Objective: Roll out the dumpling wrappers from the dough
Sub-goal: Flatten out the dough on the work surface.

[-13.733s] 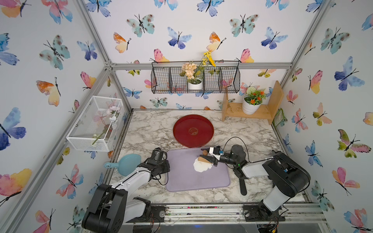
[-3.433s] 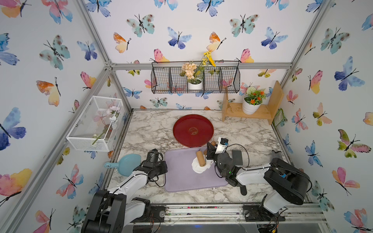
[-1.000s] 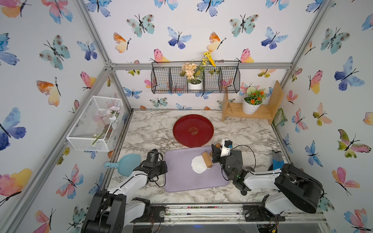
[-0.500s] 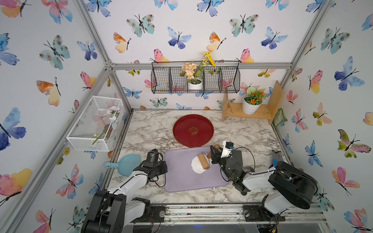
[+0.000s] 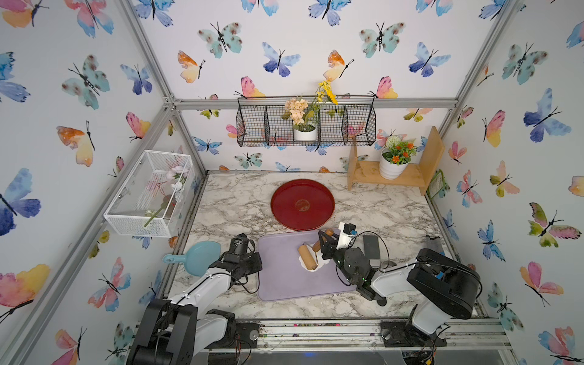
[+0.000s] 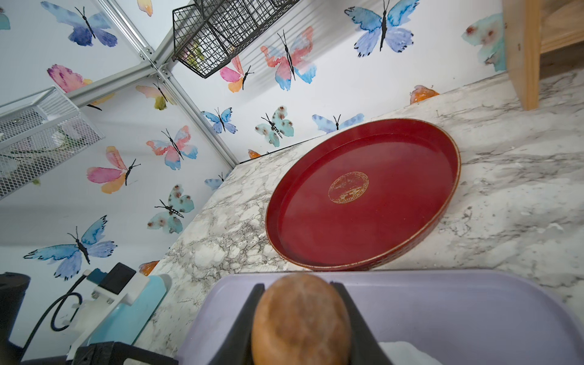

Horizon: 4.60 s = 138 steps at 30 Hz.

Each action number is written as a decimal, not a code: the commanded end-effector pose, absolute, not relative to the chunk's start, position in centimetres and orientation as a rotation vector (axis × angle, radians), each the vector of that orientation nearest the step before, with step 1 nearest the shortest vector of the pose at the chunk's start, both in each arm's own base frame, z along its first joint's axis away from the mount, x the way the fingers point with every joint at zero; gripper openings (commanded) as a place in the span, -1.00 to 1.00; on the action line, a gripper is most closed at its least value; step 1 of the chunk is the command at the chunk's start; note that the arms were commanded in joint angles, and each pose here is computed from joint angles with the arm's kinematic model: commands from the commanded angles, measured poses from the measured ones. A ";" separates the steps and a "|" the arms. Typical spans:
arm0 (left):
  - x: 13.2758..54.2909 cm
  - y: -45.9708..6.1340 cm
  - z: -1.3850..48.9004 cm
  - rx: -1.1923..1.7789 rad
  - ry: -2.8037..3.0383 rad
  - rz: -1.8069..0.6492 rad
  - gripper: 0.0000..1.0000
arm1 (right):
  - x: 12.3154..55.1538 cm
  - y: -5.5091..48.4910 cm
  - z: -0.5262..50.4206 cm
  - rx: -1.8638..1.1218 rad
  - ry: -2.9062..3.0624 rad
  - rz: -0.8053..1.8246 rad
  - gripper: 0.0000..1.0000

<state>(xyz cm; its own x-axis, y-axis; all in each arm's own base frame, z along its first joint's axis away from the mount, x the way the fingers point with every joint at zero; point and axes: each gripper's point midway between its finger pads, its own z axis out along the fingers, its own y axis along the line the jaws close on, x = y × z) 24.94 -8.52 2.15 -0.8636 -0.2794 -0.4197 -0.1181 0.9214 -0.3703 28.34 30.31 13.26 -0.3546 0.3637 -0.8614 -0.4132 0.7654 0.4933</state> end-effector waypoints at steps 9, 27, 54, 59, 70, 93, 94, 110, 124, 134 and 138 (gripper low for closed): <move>25.0 -8.9 2.7 -0.315 2.583 -0.513 -1.00 | 24.8 28.3 1.4 -0.338 2.129 0.492 -0.96; 25.1 -8.9 2.7 -0.315 2.587 -0.508 -1.00 | 27.6 29.1 10.0 -0.228 1.948 0.441 -0.96; 23.1 -9.5 3.2 -0.403 2.591 -0.595 0.36 | 28.6 25.7 14.1 -0.277 1.788 0.342 -0.96; 21.4 -9.9 2.4 -0.406 2.620 -0.564 0.35 | 28.6 26.3 13.8 -0.302 1.794 0.357 -0.96; 20.6 -10.8 2.0 -0.382 2.621 -0.623 0.22 | 25.9 28.1 10.0 -0.407 1.903 0.548 -0.96; 21.4 -11.1 3.1 -0.361 2.601 -0.624 0.26 | 22.9 28.6 3.1 -0.425 2.076 0.562 -0.96; 21.4 -11.1 3.1 -0.361 2.600 -0.621 0.27 | 23.0 28.6 3.2 -0.421 2.073 0.563 -0.96; 23.6 -9.9 7.2 -0.362 2.471 -0.534 0.97 | 27.9 27.8 15.9 -0.252 1.783 0.378 -0.96; 24.2 -10.5 9.7 -0.285 2.374 -0.591 0.97 | 28.1 26.4 16.1 -0.382 1.754 0.325 -0.96; 24.4 -10.6 10.0 -0.274 2.367 -0.590 0.97 | 23.3 28.2 6.9 -0.644 2.053 0.503 -0.96; 24.5 -10.6 10.1 -0.271 2.365 -0.589 0.97 | 21.6 28.7 5.0 -0.673 2.129 0.595 -0.96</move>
<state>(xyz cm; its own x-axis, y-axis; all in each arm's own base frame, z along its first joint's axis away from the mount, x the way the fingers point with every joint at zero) 24.22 -10.61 9.56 -0.7611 -0.3547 -0.5431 -0.0538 0.8689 -0.4920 26.84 29.34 15.55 -0.2667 -0.0104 -0.9637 -0.5613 0.8146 0.1465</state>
